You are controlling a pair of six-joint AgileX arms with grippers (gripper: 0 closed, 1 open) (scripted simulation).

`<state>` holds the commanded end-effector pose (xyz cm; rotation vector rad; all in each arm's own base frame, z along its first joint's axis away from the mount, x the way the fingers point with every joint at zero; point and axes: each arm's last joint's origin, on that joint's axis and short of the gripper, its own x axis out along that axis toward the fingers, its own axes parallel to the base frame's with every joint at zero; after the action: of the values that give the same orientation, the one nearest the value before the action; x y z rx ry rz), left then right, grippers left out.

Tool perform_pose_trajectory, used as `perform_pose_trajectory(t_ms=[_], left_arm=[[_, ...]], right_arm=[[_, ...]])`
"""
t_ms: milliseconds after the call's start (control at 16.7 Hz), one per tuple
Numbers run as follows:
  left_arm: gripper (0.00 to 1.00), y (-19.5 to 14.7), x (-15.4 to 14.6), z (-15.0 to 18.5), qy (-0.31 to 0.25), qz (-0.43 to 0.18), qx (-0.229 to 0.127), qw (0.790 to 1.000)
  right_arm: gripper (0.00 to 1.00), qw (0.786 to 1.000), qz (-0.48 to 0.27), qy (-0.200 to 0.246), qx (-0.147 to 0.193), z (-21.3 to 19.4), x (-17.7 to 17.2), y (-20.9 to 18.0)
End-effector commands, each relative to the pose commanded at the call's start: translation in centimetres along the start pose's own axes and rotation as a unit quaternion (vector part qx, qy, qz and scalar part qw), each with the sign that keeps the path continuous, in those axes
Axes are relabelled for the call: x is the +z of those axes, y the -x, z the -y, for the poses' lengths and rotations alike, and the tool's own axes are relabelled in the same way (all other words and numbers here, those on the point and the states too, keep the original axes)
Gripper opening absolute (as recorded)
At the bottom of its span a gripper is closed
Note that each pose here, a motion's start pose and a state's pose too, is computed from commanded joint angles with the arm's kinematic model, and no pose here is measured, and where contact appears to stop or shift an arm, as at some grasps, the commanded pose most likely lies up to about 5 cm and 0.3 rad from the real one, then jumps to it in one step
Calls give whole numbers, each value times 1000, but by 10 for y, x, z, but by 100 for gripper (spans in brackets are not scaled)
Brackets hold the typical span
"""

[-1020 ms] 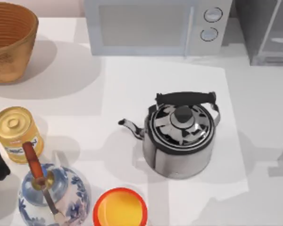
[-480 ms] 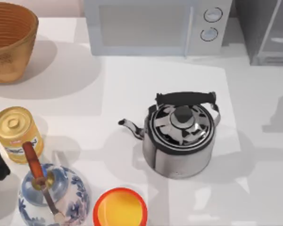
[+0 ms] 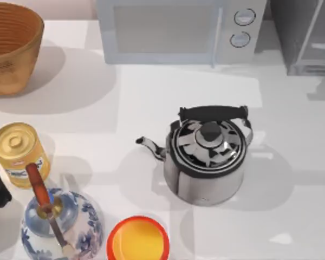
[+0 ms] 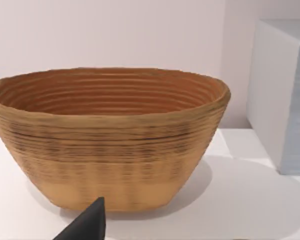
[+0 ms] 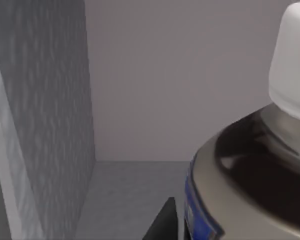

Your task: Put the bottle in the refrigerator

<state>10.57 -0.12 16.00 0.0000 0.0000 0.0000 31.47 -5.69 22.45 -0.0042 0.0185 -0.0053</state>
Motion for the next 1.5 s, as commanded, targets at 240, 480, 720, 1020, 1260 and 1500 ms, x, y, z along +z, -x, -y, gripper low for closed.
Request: perform_pose_trajectory(t_ms=[240, 480, 720, 1020, 1260, 1500], left_arm=[[100, 0, 0, 0, 0, 0, 0, 1000], [100, 0, 0, 0, 0, 0, 0, 1000], [100, 0, 0, 0, 0, 0, 0, 1000], [100, 0, 0, 0, 0, 0, 0, 1000], [100, 0, 0, 0, 0, 0, 0, 1000], [100, 0, 0, 0, 0, 0, 0, 1000]], right_arm=[[1, 1000, 9, 0, -6, 26, -35, -52], [1, 1000, 9, -1, -2, 42, -75, -83], [1, 1000, 7, -2, 2, 47, -93, -92], [1, 1000, 2, -4, 5, 44, -95, -92], [1, 1000, -5, -5, 7, 45, -100, -117], [1, 1000, 9, -2, 5, 48, -92, -164]])
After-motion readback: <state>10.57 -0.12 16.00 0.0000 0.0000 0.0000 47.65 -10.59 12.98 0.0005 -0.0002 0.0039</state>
